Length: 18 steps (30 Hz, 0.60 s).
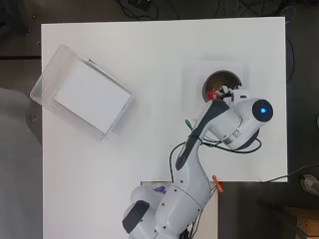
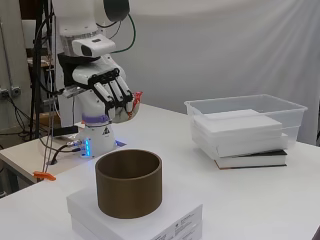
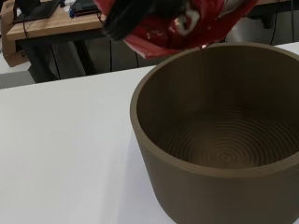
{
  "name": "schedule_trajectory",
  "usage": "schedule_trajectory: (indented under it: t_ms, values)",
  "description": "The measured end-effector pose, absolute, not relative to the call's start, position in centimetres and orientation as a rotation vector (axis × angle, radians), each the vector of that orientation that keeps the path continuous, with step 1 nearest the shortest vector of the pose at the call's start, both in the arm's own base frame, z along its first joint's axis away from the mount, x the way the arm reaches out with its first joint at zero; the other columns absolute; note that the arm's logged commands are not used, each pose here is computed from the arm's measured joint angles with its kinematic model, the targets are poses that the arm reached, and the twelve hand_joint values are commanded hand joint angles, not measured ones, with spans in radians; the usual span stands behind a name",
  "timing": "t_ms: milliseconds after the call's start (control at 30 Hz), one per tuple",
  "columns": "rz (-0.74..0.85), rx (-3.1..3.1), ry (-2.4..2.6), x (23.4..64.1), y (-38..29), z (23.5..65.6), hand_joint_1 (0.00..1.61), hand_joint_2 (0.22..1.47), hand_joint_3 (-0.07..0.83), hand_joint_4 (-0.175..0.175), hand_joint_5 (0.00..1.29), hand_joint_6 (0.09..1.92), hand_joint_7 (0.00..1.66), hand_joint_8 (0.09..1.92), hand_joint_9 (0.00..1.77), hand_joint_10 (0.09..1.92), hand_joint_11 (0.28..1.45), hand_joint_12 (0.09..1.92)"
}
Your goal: Teleoperate dual arm-hand system to remove items from a box
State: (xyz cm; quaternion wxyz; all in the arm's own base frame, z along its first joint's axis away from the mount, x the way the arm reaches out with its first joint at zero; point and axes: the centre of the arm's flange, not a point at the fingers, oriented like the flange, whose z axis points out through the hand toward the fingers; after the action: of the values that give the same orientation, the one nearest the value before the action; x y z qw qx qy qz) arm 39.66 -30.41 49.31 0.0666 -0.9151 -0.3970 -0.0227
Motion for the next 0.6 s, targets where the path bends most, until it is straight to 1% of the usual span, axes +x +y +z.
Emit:
schedule_trajectory:
  t_ms: [67, 233, 267, 333, 367, 433, 467, 500, 533, 567, 600]
  values:
    - [-0.046, -2.761, -1.173, 41.3, -31.0, 48.9, 1.37, 1.11, 0.001, -0.174, 0.77, 1.15, 0.99, 0.89, 1.11, 0.97, 0.62, 0.94]
    - [0.0, -2.766, -1.108, 48.4, -34.7, 46.2, 1.37, 1.11, 0.0, -0.175, 0.76, 1.19, 0.99, 0.88, 1.12, 0.95, 0.63, 0.89]
    - [0.007, -2.771, -1.103, 49.1, -35.1, 45.8, 1.37, 1.11, 0.0, -0.175, 0.76, 1.19, 0.99, 0.88, 1.11, 0.96, 0.63, 0.88]
    - [0.024, -2.781, -1.099, 49.7, -35.2, 45.4, 1.38, 1.09, -0.001, -0.174, 0.8, 1.11, 1.05, 0.8, 1.2, 0.84, 0.64, 0.88]
    - [0.041, -2.778, -1.1, 49.6, -34.9, 44.9, 1.39, 1.07, 0.0, -0.171, 0.82, 1.06, 1.07, 0.79, 1.23, 0.79, 0.65, 0.88]
    - [0.075, -2.748, -1.111, 49.0, -34.2, 43.3, 1.39, 1.07, 0.0, -0.165, 0.83, 1.02, 1.06, 0.82, 1.25, 0.78, 0.66, 0.9]
    - [0.089, -2.728, -1.123, 48.7, -33.8, 42.5, 1.03, 1.05, -0.002, -0.11, 0.65, 0.7, 0.92, 0.58, 1.11, 0.56, 0.63, 0.69]
    - [0.094, -2.707, -1.144, 48.5, -33.6, 42.0, 0.61, 0.93, -0.016, -0.067, 0.38, 0.4, 0.57, 0.33, 0.76, 0.33, 0.55, 0.44]
    - [0.092, -2.693, -1.166, 48.4, -33.4, 41.9, 0.32, 0.83, -0.016, -0.047, 0.2, 0.21, 0.31, 0.17, 0.49, 0.17, 0.48, 0.25]
    - [0.092, -2.686, -1.189, 48.5, -33.2, 42.0, 0.16, 0.78, -0.011, -0.042, 0.1, 0.1, 0.15, 0.09, 0.33, 0.09, 0.44, 0.14]
    - [0.108, -2.696, -1.212, 48.7, -32.8, 42.2, 0.08, 0.75, -0.007, -0.04, 0.05, 0.09, 0.07, 0.09, 0.25, 0.09, 0.42, 0.09]
